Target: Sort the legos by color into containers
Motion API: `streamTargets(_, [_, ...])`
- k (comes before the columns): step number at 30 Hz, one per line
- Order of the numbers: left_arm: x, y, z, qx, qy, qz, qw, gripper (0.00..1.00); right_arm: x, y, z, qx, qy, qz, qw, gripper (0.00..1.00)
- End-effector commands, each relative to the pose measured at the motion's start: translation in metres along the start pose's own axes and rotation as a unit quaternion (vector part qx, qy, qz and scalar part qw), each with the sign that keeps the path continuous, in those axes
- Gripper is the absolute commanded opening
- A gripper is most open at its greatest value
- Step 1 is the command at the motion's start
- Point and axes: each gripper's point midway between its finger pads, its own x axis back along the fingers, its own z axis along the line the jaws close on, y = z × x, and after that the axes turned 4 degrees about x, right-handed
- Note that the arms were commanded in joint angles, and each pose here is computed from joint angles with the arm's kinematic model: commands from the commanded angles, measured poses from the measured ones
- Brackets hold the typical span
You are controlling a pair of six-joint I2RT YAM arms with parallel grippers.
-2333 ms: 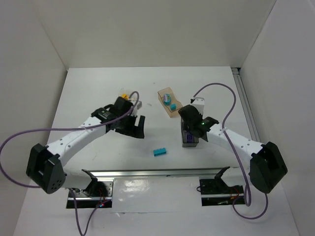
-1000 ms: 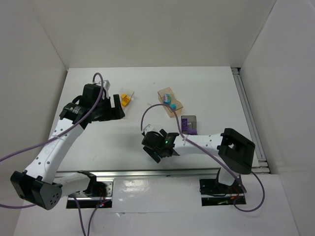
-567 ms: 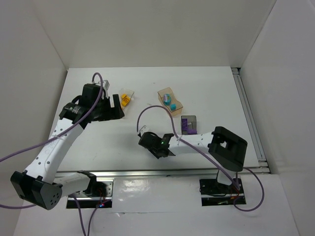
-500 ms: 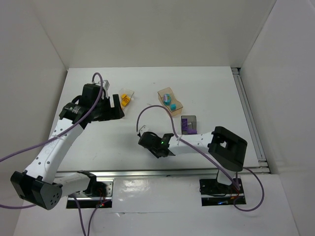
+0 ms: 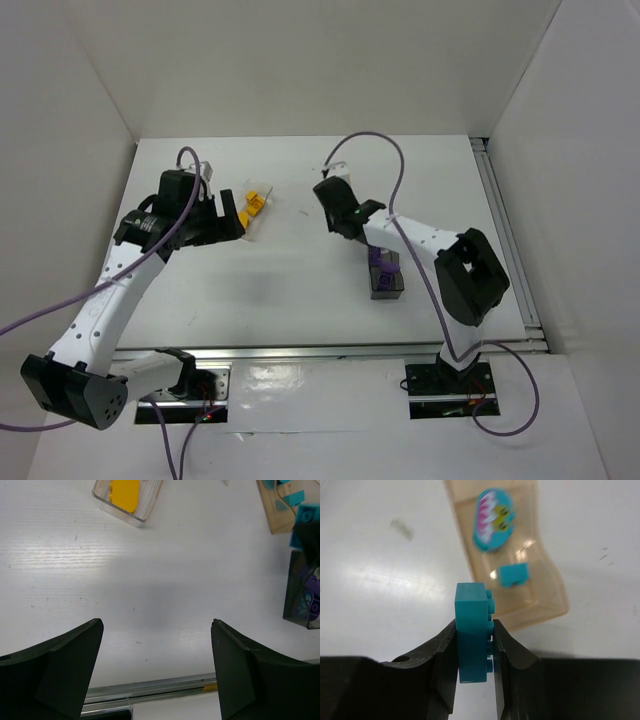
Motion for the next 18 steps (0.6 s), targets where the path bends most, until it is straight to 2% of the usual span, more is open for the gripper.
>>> streamTargets(1, [0.011,0.010,0.004,0.002,-0.002,-0.024,1.000,0.95,-0.016,0.041,-0.015,-0.061,-0.016,-0.048,0.997,0.16])
streamTargets(6, [0.011,0.011,0.006,0.006,0.000,-0.025,1.000,0.95,-0.054,0.062,-0.047,-0.084,-0.050,-0.044,0.994,0.19])
streamTargets(9, [0.008,0.009,0.005,0.005,-0.001,-0.018,1.000,0.95,-0.080,0.063,-0.053,-0.097,-0.032,-0.031,0.994,0.24])
streamTargets(10, [0.005,0.008,0.005,0.005,0.001,-0.014,1.000,0.95,-0.083,0.061,-0.053,-0.095,-0.033,-0.023,0.995,0.49])
streamTargets(11, [0.005,0.008,0.005,0.005,0.001,-0.014,1.000,0.95,-0.086,0.064,-0.056,-0.103,-0.036,-0.022,0.994,0.63])
streamTargets(13, [0.003,0.009,0.008,0.009,0.006,-0.011,1.000,0.95,-0.078,0.077,-0.064,-0.108,-0.050,-0.039,0.992,0.79])
streamTargets(14, [0.003,0.009,0.008,0.009,0.006,-0.011,1.000,0.95,-0.063,0.084,-0.073,-0.115,-0.062,-0.057,0.990,0.95])
streamTargets(16, [0.003,0.009,0.008,0.009,0.006,-0.011,1.000,0.95,-0.043,0.093,-0.083,-0.134,-0.073,-0.080,0.985,1.00])
streamTargets(18, [0.002,0.010,0.006,0.009,-0.001,-0.013,1.000,0.95,-0.023,0.087,-0.100,-0.152,-0.102,-0.091,0.979,1.00])
